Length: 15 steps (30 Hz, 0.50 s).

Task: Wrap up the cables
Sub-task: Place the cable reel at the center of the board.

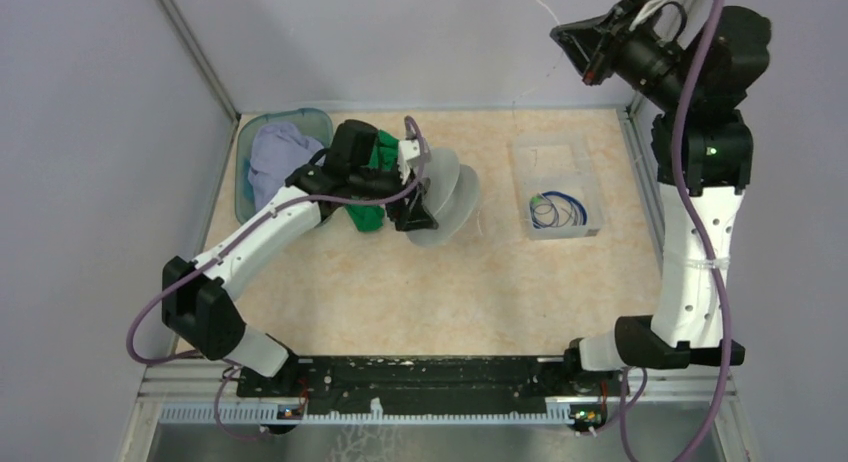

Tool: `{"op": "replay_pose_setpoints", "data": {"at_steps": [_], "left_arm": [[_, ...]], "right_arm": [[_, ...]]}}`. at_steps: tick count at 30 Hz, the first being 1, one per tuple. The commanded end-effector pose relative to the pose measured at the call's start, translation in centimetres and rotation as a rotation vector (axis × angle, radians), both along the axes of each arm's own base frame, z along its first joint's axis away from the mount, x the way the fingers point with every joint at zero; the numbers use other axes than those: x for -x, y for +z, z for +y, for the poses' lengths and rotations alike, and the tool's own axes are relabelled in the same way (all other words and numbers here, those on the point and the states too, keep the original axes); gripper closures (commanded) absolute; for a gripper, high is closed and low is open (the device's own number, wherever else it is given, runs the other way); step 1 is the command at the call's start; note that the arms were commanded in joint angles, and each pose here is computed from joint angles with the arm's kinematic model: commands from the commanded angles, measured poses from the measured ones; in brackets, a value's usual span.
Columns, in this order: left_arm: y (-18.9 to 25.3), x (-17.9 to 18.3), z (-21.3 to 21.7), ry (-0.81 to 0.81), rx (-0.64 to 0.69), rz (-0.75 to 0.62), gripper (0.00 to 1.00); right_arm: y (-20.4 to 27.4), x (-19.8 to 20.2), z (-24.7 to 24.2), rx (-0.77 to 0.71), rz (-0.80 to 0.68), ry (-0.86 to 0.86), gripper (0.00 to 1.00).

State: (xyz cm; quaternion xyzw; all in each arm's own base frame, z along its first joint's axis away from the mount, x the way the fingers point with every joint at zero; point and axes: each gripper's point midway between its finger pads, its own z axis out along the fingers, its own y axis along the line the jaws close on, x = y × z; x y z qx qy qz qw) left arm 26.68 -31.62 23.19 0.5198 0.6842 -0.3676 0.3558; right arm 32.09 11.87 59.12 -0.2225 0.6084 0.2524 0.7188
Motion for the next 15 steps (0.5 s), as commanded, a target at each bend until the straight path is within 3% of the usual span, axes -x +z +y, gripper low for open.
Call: {"op": "replay_pose_setpoints", "data": {"at_steps": [1,6,10,15], "left_arm": [[5.8,1.9,-1.6,-0.02,0.316,0.255,1.0],[5.2,2.0,-0.3,0.016,0.463,0.527,1.0],[4.0,1.4,1.1,0.07,0.547,0.629,1.0],[1.8,0.9,1.5,0.113,0.551,0.698,0.99]], "right_arm": [[-4.4,-2.4,1.5,0.026,0.101,0.014,1.0],[-8.8,-3.2,1.9,0.071,0.174,0.044,1.0],[-11.8,-2.8,2.3,0.148,0.22,0.075,1.0],[-15.7,-1.7,2.9,0.2,0.243,0.127,1.0]]}}
